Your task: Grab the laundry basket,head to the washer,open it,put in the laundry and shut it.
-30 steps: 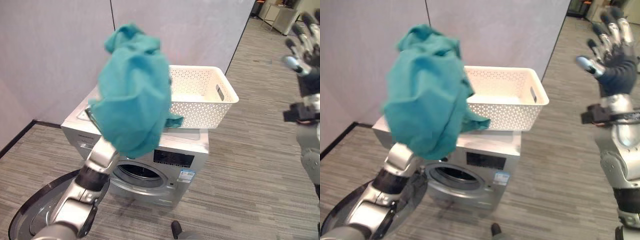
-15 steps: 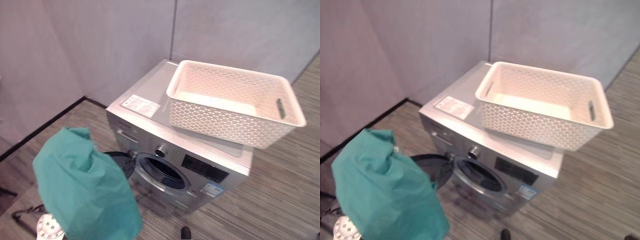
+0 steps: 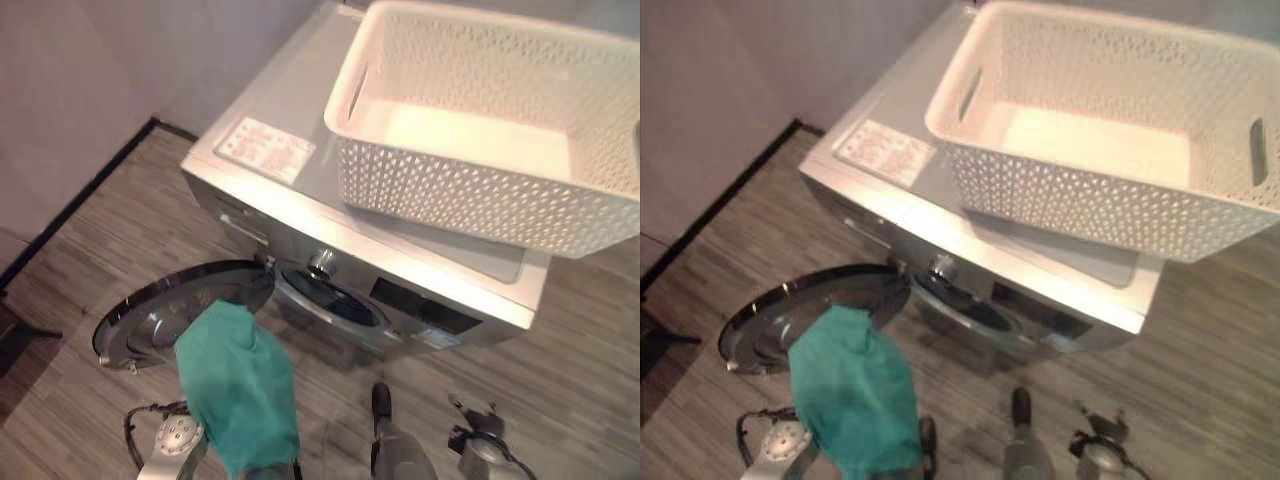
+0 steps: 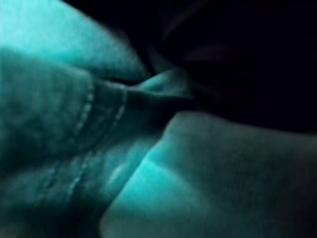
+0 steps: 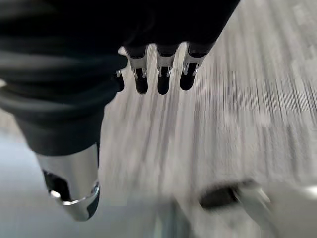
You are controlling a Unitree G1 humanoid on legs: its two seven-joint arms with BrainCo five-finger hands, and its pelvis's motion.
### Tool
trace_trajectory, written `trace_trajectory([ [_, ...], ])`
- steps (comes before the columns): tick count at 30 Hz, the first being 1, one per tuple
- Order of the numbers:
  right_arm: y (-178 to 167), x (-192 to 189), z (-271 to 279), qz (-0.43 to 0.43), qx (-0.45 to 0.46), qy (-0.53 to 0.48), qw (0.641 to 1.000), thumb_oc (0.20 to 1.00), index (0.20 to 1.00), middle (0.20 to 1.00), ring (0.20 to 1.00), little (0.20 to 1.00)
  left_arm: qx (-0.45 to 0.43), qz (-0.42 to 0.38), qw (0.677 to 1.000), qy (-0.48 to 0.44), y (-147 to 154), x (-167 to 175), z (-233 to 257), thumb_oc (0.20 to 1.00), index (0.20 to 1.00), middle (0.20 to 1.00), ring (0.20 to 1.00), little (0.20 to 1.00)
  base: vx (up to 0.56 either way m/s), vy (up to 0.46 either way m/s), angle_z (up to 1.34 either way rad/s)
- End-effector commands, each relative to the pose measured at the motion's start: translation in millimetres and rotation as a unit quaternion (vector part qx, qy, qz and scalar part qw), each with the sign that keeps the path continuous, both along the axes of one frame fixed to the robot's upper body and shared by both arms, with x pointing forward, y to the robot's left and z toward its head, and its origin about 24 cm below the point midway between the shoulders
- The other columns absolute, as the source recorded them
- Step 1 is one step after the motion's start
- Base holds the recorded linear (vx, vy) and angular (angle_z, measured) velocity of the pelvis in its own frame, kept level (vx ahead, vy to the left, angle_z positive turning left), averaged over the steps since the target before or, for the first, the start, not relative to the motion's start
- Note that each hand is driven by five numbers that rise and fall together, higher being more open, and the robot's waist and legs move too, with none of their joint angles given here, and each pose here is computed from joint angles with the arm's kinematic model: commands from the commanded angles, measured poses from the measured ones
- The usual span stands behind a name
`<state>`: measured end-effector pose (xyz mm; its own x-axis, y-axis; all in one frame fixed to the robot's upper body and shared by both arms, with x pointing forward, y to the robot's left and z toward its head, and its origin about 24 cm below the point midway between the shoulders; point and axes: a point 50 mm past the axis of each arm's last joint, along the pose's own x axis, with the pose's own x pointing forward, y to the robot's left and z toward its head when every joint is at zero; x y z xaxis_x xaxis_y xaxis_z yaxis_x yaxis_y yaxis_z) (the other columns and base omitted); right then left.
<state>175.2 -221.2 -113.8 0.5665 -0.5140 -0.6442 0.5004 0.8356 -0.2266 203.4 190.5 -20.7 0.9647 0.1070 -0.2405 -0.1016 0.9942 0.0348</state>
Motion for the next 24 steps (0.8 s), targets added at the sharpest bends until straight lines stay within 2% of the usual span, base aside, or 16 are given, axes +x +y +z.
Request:
trace_trajectory([
  [1,-7.7,8.6,7.0,0.002,-0.027,-0.017,0.999,1.0,1.0,1.0,1.0,1.0,-0.024,0.02,0.998,-0.056,-6.7,18.0,15.1,0.2,0.2,0.2,0.2,0.2,-0.09,-0.069,0.0],
  [3,-0.1,20.7,12.5,0.018,-0.038,-0.03,0.999,1.0,1.0,1.0,1.0,1.0,-0.036,0.027,0.997,-0.057,-15.9,28.3,13.6,0.2,0.2,0.2,0.2,0.2,-0.07,-0.072,-0.07],
  [5,14.3,42.1,19.9,0.038,-0.08,-0.028,0.996,1.0,1.0,1.0,1.0,1.0,-0.08,0.062,0.994,-0.043,-42.0,60.7,11.1,0.2,0.2,0.2,0.2,0.2,-0.13,-0.149,-0.1],
  [7,16.8,49.1,23.4,0.038,-0.096,-0.032,0.994,1.0,1.0,1.0,1.0,1.0,-0.087,0.082,0.991,-0.062,-46.2,82.6,23.8,0.2,0.2,0.2,0.2,0.2,-0.08,-0.096,-0.04],
  [9,19.5,53.0,26.4,0.04,-0.097,-0.043,0.994,1.0,1.0,1.0,1.0,1.0,-0.088,0.11,0.987,-0.08,-40.5,98.4,36.4,0.2,0.2,0.2,0.2,0.2,-0.05,-0.081,0.0],
  [11,30.3,60.2,32.9,0.057,-0.096,-0.07,0.991,1.0,1.0,1.0,1.0,1.0,-0.098,0.173,0.974,-0.108,-21.5,127.9,62.5,0.2,0.2,0.2,0.2,0.2,-0.05,-0.084,-0.01],
  [17,47.2,73.1,48.2,0.097,-0.094,-0.127,0.983,1.0,1.0,1.0,1.0,1.0,-0.095,0.221,0.961,-0.141,-1.5,160.0,100.7,0.2,0.2,0.2,0.2,0.2,-0.01,-0.054,0.02],
  [19,53.2,76.0,53.9,0.116,-0.098,-0.148,0.977,1.0,1.0,1.0,1.0,1.0,-0.08,0.248,0.95,-0.172,16.9,174.7,132.7,0.2,0.2,0.2,0.2,0.2,0.01,-0.06,0.06],
  [21,54.1,76.5,55.7,0.12,-0.098,-0.155,0.976,1.0,1.0,1.0,1.0,1.0,-0.071,0.256,0.948,-0.177,22.6,178.1,140.8,0.2,0.2,0.2,0.2,0.2,0.01,-0.043,0.03],
  [24,55.7,76.4,58.8,0.133,-0.099,-0.168,0.972,1.0,1.0,1.0,1.0,1.0,-0.046,0.262,0.941,-0.21,30.7,191.6,180.3,0.2,0.2,0.2,0.2,0.2,0.02,-0.061,-0.01],
])
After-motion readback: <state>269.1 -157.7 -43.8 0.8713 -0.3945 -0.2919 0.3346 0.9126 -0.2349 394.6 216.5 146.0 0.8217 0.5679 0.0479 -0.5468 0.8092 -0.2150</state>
